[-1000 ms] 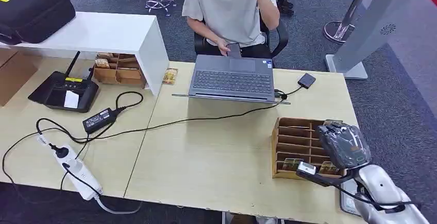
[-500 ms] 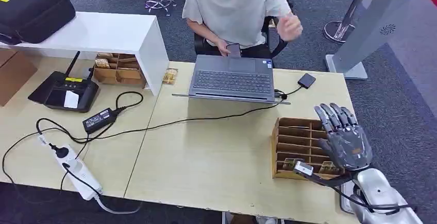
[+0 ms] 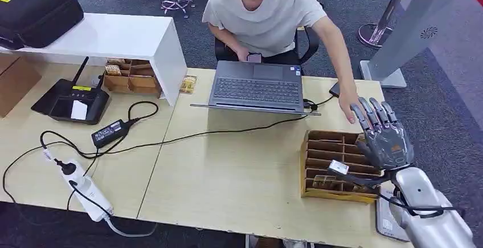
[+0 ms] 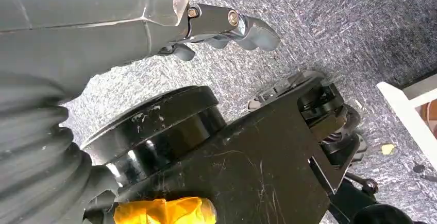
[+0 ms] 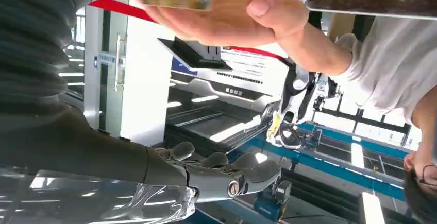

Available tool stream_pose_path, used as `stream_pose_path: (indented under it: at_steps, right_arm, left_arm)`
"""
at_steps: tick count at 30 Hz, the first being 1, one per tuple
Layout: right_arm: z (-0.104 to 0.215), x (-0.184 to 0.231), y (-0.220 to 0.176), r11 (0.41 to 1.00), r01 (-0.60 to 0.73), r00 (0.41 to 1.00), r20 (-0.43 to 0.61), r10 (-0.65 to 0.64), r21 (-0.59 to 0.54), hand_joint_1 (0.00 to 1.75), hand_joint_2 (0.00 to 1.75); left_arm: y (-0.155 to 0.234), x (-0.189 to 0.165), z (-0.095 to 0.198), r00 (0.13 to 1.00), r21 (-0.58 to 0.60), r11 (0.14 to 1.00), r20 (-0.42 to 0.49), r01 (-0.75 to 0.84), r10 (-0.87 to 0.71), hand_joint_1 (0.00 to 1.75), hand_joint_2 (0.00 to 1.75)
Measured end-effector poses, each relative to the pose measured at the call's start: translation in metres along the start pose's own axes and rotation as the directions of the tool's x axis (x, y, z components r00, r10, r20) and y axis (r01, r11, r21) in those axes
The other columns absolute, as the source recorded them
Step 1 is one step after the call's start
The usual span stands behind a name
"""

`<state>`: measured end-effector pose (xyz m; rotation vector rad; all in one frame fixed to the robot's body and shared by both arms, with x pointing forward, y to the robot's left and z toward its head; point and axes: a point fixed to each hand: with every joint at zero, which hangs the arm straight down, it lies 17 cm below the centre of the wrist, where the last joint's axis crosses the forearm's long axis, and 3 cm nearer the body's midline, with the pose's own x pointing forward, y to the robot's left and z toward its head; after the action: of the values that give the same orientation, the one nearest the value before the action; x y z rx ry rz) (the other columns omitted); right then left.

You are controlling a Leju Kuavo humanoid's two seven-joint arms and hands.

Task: Pass the card to the sensor for recognition and then transmit it.

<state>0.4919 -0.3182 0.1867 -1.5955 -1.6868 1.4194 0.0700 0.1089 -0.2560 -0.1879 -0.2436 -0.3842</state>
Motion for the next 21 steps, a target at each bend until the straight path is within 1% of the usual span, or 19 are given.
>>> stream_pose_path:
  at_steps: [9, 21]
  right_arm:
    - [-0.0095, -0.0037, -0.0014, 1.0, -0.008, 1.0, 0.001, 0.008, -0.003, 0.0, 1.75]
    - [-0.0087, -0.0103, -0.0011, 1.0, -0.012, 1.0, -0.004, 0.012, 0.005, 0.0, 1.75]
  left_arm:
    - [0.0001, 0.0001, 0.0, 1.0, 0.0, 1.0, 0.0, 0.006, -0.006, 0.0, 1.75]
    - [-0.0001, 0.0002, 0.0, 1.0, -0.001, 1.0, 0.001, 0.009, -0.009, 0.0, 1.75]
